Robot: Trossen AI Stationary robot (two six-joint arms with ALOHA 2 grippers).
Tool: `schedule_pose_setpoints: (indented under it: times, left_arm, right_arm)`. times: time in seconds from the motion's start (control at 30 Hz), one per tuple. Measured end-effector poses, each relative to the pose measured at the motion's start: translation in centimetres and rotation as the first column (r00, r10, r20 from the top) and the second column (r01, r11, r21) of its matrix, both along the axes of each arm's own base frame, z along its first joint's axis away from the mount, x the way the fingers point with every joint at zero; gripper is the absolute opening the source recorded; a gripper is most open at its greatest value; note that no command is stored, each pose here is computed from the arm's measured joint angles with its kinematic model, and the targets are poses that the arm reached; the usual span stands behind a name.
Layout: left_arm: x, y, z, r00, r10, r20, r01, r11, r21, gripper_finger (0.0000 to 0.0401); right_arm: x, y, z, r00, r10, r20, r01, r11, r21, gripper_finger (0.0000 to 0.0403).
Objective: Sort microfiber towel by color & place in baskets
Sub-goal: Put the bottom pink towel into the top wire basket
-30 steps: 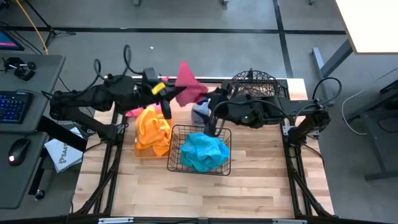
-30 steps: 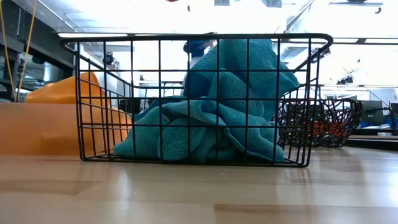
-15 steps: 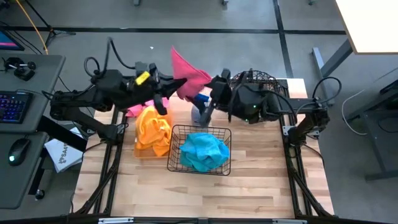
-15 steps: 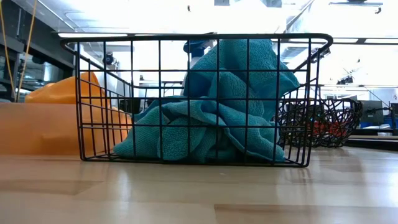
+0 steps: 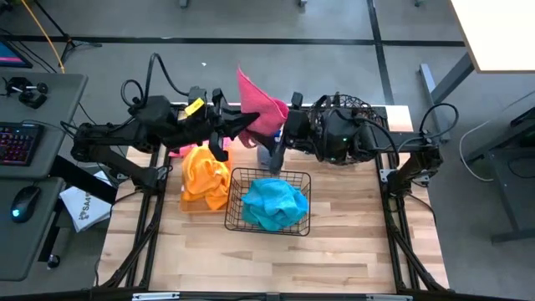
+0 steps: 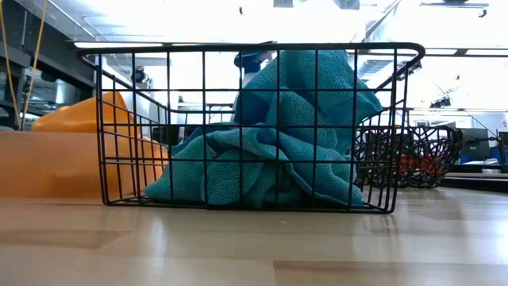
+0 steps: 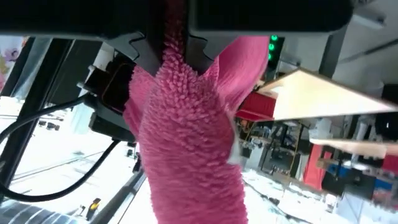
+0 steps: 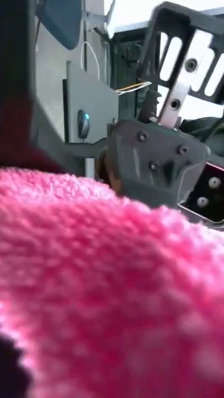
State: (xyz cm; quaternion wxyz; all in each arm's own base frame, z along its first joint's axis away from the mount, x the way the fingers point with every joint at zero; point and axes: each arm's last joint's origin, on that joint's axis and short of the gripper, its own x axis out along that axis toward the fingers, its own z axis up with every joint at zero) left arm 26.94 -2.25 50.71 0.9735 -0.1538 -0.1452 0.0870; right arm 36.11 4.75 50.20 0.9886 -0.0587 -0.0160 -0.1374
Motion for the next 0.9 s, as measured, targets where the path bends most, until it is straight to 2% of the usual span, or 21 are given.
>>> schedule_pose_setpoints:
  times: [0.1, 0.13, 0.17, 0.37, 0.47, 0.57, 0.67, 0.73, 0.8, 0.9]
  left_arm:
    - [0.1, 0.0, 0.0, 1.0, 0.011, -0.003, -0.011, 0.998, 0.068, 0.0031]
    - [0.1, 0.0, 0.1, 1.0, 0.014, -0.007, -0.013, 0.997, 0.077, 0.0042]
    - [-0.1, 0.0, 0.0, 1.0, 0.014, -0.016, -0.013, 0.997, 0.081, 0.0055]
    - [-1.7, 0.4, 0.0, 0.995, 0.026, -0.094, -0.017, 0.995, 0.095, 0.0139]
    - [-2.5, 0.9, -0.6, 0.979, 0.044, -0.198, -0.025, 0.995, 0.101, 0.0176]
    - [-4.0, 1.5, -1.7, 0.931, 0.098, -0.351, -0.059, 0.991, 0.12, 0.0202]
    - [-5.9, 2.3, -3.0, 0.854, 0.192, -0.484, -0.141, 0.98, 0.14, 0.0216]
    - [-6.5, 2.5, -4.5, 0.824, 0.225, -0.52, -0.183, 0.974, 0.132, 0.022]
    - [-6.7, 2.6, -6.4, 0.82, 0.226, -0.526, -0.191, 0.974, 0.121, 0.0221]
    - [-7.1, 2.7, -9.4, 0.857, 0.209, -0.472, -0.199, 0.977, 0.071, 0.0221]
  right_arm:
    - [-0.2, 0.3, 0.1, 1.0, 0.012, -0.001, -0.012, 1.0, -0.007, 0.0061]
    - [-0.4, 0.4, 0.2, 1.0, 0.025, -0.005, -0.025, 1.0, -0.014, 0.0032]
    - [-0.7, 0.4, 0.3, 0.999, 0.031, -0.011, -0.032, 0.999, -0.015, 0.0024]
    - [-3.4, -0.2, 1.0, 0.995, -0.034, -0.094, 0.033, 0.999, -0.012, 0.0008]
    - [-5.0, -0.7, 1.1, 0.985, -0.081, -0.154, 0.08, 0.997, -0.014, 0.0005]
    - [-7.0, -1.2, 1.1, 0.959, -0.16, -0.234, 0.16, 0.987, -0.021, 0.0005]
    - [-9.0, -2.2, 0.4, 0.904, -0.246, -0.35, 0.253, 0.967, -0.025, 0.0003]
    - [-10.0, -2.9, -0.5, 0.85, -0.293, -0.439, 0.314, 0.949, -0.026, 0.0003]
    - [-10.9, -3.4, -1.5, 0.782, -0.331, -0.527, 0.368, 0.929, -0.038, 0.0003]
    - [-12.0, -3.9, -2.5, 0.687, -0.398, -0.607, 0.45, 0.89, -0.075, 0.0003]
